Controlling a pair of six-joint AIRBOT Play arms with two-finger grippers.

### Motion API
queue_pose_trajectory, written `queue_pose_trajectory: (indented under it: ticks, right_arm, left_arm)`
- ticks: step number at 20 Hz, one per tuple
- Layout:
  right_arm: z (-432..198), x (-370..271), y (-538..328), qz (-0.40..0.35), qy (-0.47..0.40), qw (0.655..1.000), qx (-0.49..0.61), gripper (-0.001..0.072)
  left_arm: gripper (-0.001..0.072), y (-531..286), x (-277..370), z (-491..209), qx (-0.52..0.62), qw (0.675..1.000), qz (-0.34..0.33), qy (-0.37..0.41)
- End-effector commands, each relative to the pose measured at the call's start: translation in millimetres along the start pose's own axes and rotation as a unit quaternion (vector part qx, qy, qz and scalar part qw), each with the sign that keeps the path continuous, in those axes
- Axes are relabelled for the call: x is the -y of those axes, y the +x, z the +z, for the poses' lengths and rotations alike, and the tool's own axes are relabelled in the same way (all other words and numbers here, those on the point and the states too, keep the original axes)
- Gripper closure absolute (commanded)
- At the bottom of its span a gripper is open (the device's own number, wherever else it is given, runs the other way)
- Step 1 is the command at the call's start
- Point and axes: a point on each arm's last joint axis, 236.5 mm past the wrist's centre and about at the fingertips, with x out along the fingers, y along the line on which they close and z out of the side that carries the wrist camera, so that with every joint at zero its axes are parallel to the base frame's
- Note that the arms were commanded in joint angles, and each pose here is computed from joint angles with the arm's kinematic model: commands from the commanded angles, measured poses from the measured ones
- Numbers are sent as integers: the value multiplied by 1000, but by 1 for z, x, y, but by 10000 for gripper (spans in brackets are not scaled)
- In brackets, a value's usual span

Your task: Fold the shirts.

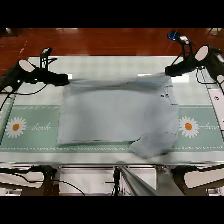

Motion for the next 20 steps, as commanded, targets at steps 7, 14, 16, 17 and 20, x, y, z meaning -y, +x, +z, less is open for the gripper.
queue_pose_trajectory:
  ticks: [7, 14, 16, 17, 20]
  right_arm:
    - [-64, -10, -41, 2, 56, 990, -127, 696]
    - [-105, -20, -19, 24, 90, 970, -225, 696]
    - [-107, -21, -20, 25, 90, 968, -232, 696]
    - [-109, -21, -21, 26, 90, 967, -235, 696]
    - [-115, -23, -24, 28, 91, 964, -250, 695]
  left_arm:
    - [678, -19, 6, -54, -127, 991, -7, -27]
    - [678, -13, 1, -54, -125, 991, -3, -41]
    - [677, -11, 1, -61, -141, 989, -6, -43]
    - [678, -9, 0, -64, -148, 988, -7, -44]
    - [677, -1, -3, -70, -160, 985, -7, -56]
